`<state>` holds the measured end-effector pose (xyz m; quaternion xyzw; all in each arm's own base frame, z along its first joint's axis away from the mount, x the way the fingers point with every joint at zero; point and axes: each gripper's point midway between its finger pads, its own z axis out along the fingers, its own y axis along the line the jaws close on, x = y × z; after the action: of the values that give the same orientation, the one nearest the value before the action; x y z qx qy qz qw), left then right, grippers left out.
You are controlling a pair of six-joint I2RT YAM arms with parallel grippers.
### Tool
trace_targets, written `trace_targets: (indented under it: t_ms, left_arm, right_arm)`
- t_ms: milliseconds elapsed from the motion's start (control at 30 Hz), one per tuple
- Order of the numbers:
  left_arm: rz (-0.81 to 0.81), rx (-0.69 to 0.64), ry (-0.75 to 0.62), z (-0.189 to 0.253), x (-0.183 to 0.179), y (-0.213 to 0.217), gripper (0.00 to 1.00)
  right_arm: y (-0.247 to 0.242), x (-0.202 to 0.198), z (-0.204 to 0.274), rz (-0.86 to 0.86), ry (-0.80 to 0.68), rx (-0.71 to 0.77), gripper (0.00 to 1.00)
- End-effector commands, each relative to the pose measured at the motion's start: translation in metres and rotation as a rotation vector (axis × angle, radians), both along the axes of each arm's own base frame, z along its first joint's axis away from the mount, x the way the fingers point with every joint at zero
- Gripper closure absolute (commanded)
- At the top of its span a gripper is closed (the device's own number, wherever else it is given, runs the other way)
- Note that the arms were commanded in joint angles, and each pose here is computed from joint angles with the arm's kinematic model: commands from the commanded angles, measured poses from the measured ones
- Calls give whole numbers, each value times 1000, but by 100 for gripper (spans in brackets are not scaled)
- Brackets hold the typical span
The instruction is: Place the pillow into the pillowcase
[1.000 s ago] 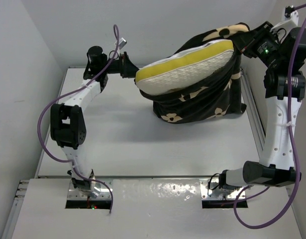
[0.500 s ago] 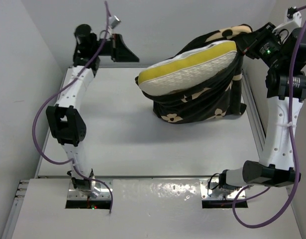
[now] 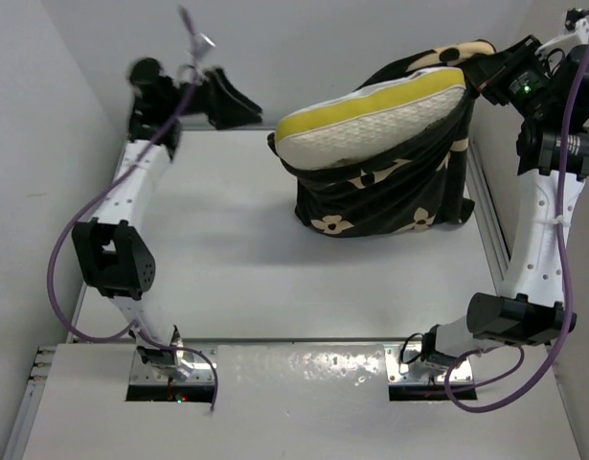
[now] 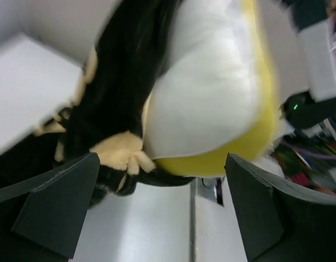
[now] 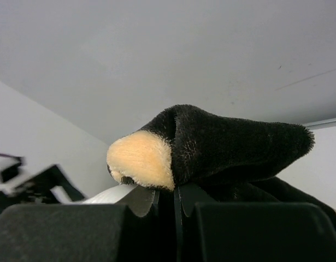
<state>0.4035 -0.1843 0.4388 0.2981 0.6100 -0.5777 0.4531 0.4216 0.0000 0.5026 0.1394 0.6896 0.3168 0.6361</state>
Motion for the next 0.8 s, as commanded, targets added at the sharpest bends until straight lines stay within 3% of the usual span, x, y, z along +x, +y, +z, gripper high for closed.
trace_targets:
  t_ms: [0,100,233,300,467,633,767]
  left_arm:
    - [31,100,-123,-45,3,-27,0]
    - [160,191,-123,-54,27,-25,0]
    - [169,137,-1,-70,44,-22,0]
    - [93,89,28,-75,33,-38,0]
    - [-94,90,31,-93,-5,-77,0]
    - [-187,125,44,-114,-22,-77,0]
    - [-266,148,85,-137,-39,-84,0]
  right_arm:
    - [14,-26,23,52,-87,-66,100]
    - [16,-32,11,68,-55,-101,100]
    - [21,-48,1,90,-43,-127,100]
    - [28,-55,-15,129,-12,-135,100]
    - [70,-105,-49,437,-64,-276,100]
    - [63,-126,-146,448,130,-237,100]
    - [53,-129,-182,393,154,-175,100]
